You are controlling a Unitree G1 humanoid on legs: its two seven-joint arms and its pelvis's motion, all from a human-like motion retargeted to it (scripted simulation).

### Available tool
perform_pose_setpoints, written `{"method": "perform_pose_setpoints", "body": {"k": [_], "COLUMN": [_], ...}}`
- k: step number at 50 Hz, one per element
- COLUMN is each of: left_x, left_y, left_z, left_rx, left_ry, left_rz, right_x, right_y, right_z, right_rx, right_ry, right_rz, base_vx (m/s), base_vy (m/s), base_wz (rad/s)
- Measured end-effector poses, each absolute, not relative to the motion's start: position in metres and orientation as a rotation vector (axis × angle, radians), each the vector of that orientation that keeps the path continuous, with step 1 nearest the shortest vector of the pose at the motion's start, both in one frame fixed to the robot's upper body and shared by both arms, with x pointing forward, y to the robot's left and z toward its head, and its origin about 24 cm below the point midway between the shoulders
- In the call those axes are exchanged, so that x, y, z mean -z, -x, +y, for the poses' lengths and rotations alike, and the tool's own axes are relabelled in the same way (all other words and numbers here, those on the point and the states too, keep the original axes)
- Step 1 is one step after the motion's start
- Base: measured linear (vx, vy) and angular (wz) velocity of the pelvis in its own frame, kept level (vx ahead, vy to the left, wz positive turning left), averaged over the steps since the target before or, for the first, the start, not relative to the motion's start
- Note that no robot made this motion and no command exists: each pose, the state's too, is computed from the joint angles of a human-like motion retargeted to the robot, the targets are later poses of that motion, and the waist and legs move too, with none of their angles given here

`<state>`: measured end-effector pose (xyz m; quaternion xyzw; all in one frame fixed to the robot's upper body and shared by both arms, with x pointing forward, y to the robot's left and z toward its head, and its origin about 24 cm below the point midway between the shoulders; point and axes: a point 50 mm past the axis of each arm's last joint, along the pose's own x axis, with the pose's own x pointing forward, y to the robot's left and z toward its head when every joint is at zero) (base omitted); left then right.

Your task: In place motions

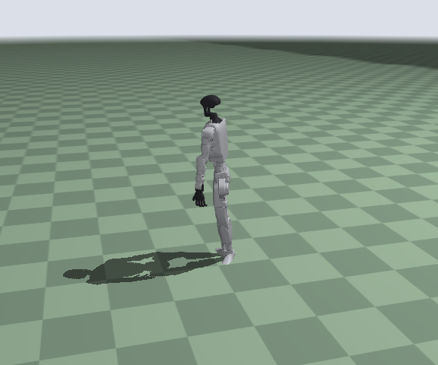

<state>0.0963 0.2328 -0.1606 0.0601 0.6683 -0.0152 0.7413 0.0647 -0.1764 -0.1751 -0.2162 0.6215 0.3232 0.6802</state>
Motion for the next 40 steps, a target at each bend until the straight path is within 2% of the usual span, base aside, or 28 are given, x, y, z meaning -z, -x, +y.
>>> {"method": "perform_pose_setpoints", "body": {"k": [10, 15, 20, 25, 33, 40], "left_x": [0.156, 0.157, 0.163, 0.171, 0.177, 0.174], "left_y": [-0.146, -0.145, -0.118, -0.069, 0.008, 0.062], "left_z": [0.187, 0.175, 0.199, 0.212, 0.190, 0.166], "left_rx": [0.212, 0.280, 0.218, 0.026, -0.174, -0.226], "left_ry": [-0.174, -0.197, -0.234, -0.089, 0.227, 0.376], "left_rz": [1.303, 1.271, 1.342, 1.471, 1.655, 1.775], "right_x": [0.178, 0.175, 0.173, 0.176, 0.173, 0.174], "right_y": [-0.011, 0.019, 0.028, 0.004, -0.066, -0.074], "right_z": [-0.197, -0.208, -0.208, -0.205, -0.202, -0.179], "right_rx": [-0.504, -0.449, -0.511, -0.631, -0.737, -0.825], "right_ry": [0.370, 0.363, 0.419, 0.524, 0.710, 0.681], "right_rz": [1.635, 1.767, 1.814, 1.724, 1.470, 1.404], "base_vx": [0.04, 0.12, 0.08, -0.11, -0.15, 0.14], "base_vy": [0.12, 0.11, 0.03, 0.09, 0.14, -0.08], "base_wz": [0.26, -0.06, -0.73, -1.90, -1.99, -0.82]}}
